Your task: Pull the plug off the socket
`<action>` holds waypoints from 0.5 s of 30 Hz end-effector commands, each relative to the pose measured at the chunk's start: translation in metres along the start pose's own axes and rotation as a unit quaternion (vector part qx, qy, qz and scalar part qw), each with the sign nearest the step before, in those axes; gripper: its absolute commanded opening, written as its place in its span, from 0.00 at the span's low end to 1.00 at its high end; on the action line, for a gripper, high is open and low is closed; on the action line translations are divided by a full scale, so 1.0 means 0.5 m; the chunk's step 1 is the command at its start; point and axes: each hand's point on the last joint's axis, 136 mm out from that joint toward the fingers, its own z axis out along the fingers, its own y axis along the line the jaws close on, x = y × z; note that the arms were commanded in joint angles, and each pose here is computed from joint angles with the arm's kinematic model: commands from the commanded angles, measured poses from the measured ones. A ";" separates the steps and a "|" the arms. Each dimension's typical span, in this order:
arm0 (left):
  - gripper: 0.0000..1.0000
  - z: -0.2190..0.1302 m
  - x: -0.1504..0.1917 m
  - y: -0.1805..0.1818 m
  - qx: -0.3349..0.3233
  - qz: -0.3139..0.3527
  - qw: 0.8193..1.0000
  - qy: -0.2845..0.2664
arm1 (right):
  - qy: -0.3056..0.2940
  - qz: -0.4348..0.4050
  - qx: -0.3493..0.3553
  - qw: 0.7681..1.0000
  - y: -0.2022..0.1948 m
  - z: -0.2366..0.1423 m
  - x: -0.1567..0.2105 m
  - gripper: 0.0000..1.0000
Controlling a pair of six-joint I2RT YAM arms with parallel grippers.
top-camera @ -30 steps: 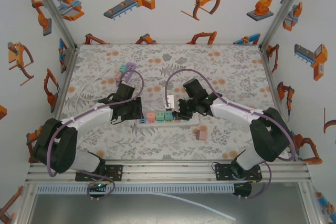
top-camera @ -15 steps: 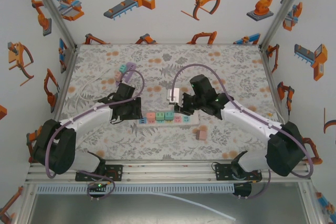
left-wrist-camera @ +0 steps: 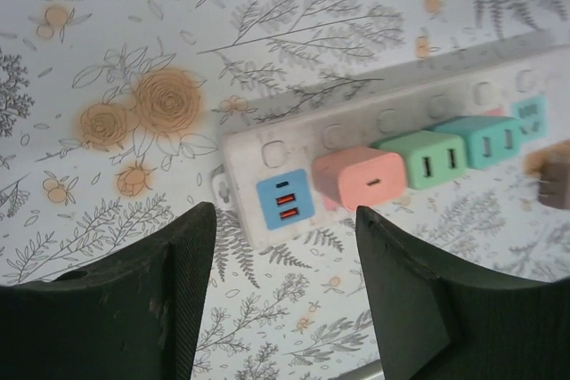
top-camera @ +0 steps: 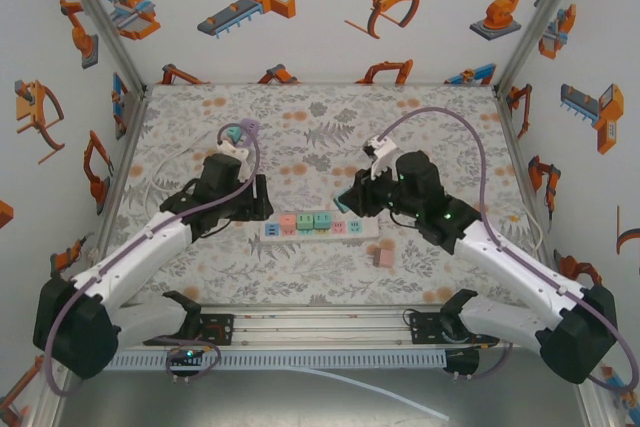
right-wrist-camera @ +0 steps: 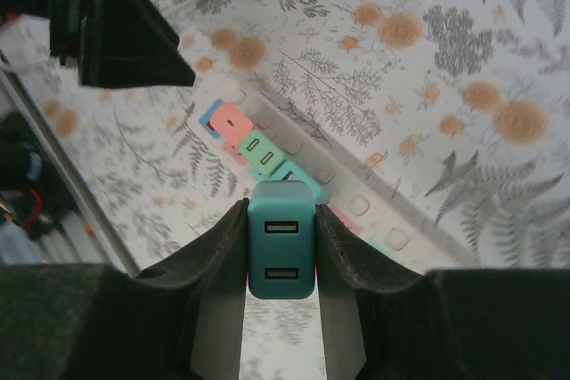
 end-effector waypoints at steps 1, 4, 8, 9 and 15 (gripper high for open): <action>0.62 -0.054 -0.031 -0.059 0.070 0.058 0.995 -0.039 | -0.049 0.169 0.027 0.984 -0.023 -0.015 -0.005 0.07; 0.64 -0.097 -0.032 -0.099 0.125 0.099 0.985 -0.060 | -0.066 0.233 0.039 0.969 -0.037 -0.026 0.019 0.07; 0.66 -0.148 -0.017 -0.149 0.195 0.168 0.963 -0.080 | -0.068 0.284 0.063 0.954 -0.052 -0.035 0.069 0.07; 0.67 -0.159 -0.009 -0.161 0.211 0.188 0.956 -0.084 | -0.067 0.293 0.071 0.951 -0.055 -0.037 0.083 0.07; 0.74 -0.196 0.049 -0.206 0.280 0.279 0.915 -0.083 | -0.073 0.311 0.112 0.941 -0.075 -0.046 0.148 0.08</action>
